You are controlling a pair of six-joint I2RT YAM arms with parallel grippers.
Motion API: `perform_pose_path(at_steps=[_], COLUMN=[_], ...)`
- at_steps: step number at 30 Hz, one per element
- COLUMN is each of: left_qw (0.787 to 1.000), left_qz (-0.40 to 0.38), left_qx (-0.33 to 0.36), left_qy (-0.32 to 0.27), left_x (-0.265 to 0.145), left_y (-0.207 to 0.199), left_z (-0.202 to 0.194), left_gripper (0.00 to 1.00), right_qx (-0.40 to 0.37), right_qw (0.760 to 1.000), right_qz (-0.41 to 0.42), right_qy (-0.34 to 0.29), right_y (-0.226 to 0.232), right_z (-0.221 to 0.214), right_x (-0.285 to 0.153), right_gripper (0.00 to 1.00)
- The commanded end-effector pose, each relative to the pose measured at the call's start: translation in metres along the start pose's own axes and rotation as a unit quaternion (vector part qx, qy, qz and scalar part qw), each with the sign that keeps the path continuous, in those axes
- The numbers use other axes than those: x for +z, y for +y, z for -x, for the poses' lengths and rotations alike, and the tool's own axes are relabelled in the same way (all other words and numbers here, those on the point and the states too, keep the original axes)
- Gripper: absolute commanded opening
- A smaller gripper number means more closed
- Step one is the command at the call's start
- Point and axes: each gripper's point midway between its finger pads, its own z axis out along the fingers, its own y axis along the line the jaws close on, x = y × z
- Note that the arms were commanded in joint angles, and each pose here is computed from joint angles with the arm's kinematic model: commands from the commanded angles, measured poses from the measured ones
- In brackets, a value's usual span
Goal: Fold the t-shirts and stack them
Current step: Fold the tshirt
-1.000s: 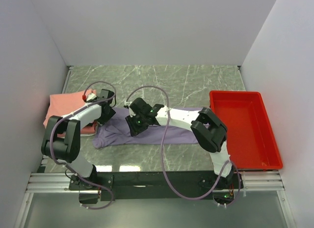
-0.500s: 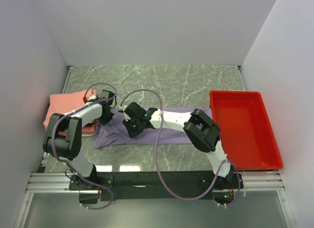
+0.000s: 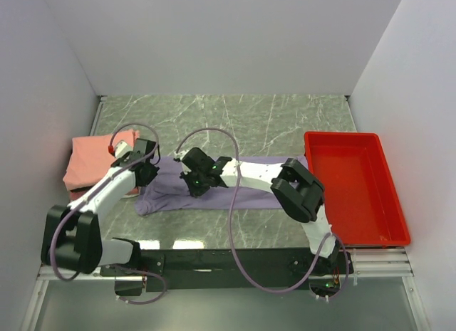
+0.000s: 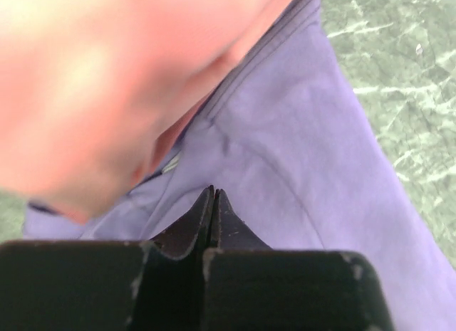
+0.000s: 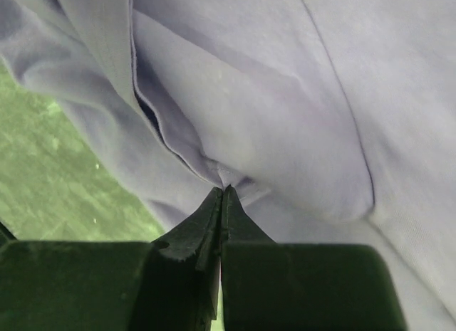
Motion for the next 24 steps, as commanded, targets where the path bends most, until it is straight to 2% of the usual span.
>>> perform_pose_path(at_steps=[1, 9, 14, 16, 18, 20, 21, 23, 24], left_qw=[0.999, 0.999, 0.998, 0.998, 0.998, 0.997, 0.996, 0.996, 0.996], left_qz=[-0.022, -0.041, -0.053, -0.060, -0.064, -0.076, -0.081, -0.083, -0.084], left_qx=[-0.025, -0.032, -0.027, -0.025, -0.024, -0.026, -0.022, -0.017, -0.015], left_qy=[-0.001, 0.001, 0.010, 0.014, 0.015, 0.019, 0.021, 0.028, 0.030], left_x=[-0.008, -0.019, -0.026, -0.031, -0.033, -0.035, -0.036, -0.035, -0.034], left_y=[0.005, 0.007, 0.003, 0.004, 0.006, 0.006, 0.006, 0.007, 0.007], left_z=[-0.003, -0.003, -0.004, -0.004, -0.007, -0.010, -0.010, -0.015, -0.016], left_gripper=[0.01, 0.01, 0.22, 0.25, 0.29, 0.33, 0.38, 0.46, 0.48], right_qx=[-0.027, -0.061, -0.065, -0.064, -0.060, -0.050, -0.047, -0.038, -0.034], right_qw=[0.999, 0.998, 0.997, 0.996, 0.996, 0.995, 0.995, 0.996, 0.996], right_qz=[-0.015, -0.033, -0.048, -0.060, -0.066, -0.079, -0.083, -0.086, -0.084], right_qy=[-0.045, -0.010, 0.013, 0.016, 0.016, 0.014, 0.008, 0.002, -0.011], right_y=[0.002, -0.008, -0.017, -0.020, -0.022, -0.027, -0.027, -0.027, -0.024], right_z=[0.025, 0.004, -0.014, -0.019, -0.024, -0.028, -0.025, -0.024, -0.019], right_x=[-0.035, -0.053, -0.048, -0.047, -0.049, -0.051, -0.055, -0.061, -0.070], right_gripper=[0.00, 0.02, 0.05, 0.05, 0.13, 0.26, 0.37, 0.48, 0.50])
